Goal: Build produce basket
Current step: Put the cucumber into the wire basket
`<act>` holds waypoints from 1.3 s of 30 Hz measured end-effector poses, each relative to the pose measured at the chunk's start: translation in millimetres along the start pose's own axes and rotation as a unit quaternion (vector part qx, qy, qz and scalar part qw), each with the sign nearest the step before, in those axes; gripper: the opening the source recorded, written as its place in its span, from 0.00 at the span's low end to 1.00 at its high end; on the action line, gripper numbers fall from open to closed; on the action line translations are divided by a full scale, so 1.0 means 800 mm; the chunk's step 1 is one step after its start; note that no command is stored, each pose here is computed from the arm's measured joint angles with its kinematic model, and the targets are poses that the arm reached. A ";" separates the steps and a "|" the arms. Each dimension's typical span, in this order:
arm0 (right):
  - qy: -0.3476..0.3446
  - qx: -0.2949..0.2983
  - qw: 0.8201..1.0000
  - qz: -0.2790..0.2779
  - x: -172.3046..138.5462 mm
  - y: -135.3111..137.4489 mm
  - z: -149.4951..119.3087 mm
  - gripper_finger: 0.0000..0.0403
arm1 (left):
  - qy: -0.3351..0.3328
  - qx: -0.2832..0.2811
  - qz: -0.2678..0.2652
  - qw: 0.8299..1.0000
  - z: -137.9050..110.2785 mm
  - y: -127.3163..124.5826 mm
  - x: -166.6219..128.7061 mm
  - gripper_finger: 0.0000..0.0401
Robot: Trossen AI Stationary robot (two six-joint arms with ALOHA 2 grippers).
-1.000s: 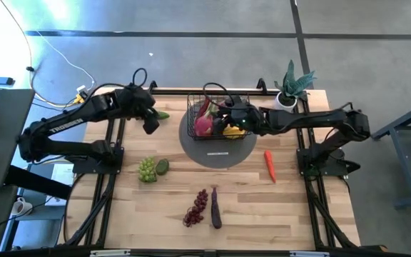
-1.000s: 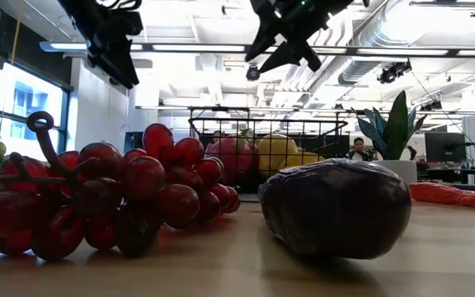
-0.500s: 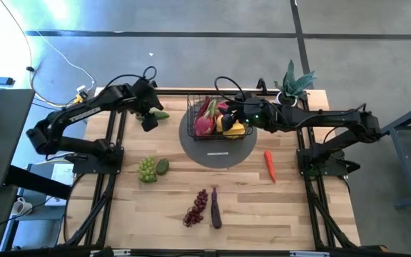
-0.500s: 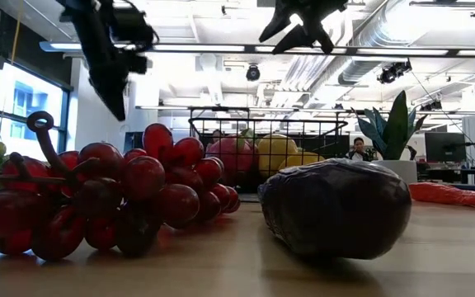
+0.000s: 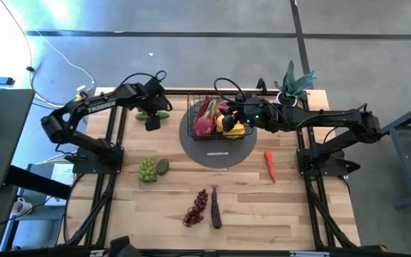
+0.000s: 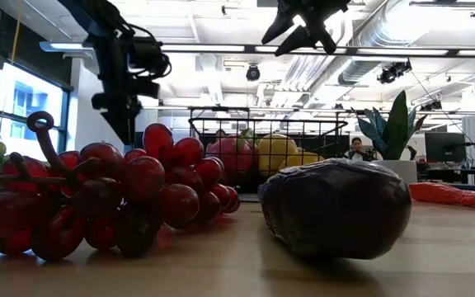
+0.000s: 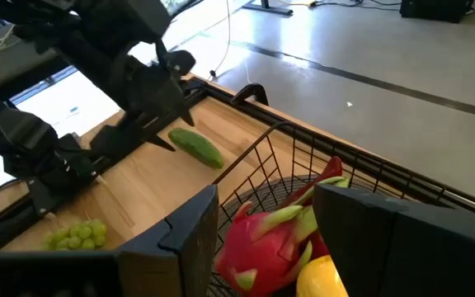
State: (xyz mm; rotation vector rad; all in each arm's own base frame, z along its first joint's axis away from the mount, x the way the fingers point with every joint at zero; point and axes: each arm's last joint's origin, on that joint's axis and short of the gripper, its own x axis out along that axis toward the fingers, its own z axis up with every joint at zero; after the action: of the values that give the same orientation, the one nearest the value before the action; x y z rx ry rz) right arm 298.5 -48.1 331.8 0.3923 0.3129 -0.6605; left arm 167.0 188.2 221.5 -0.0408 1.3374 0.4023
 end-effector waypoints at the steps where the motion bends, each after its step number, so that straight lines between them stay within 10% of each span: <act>1: 0.000 0.000 1.000 0.000 0.000 0.000 0.000 0.45 | 0.001 0.006 0.000 1.000 0.002 0.001 0.004 0.60; 39: 0.034 -0.011 0.999 0.003 0.000 -0.002 -0.007 0.45 | 0.117 0.050 0.023 0.992 0.013 0.013 0.112 0.51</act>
State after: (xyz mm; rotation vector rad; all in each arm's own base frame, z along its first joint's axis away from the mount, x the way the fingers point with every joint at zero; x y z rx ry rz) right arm 296.4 -46.6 326.3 0.3950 0.3835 -0.6375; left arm 189.3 223.8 141.0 0.0259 1.5916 0.3768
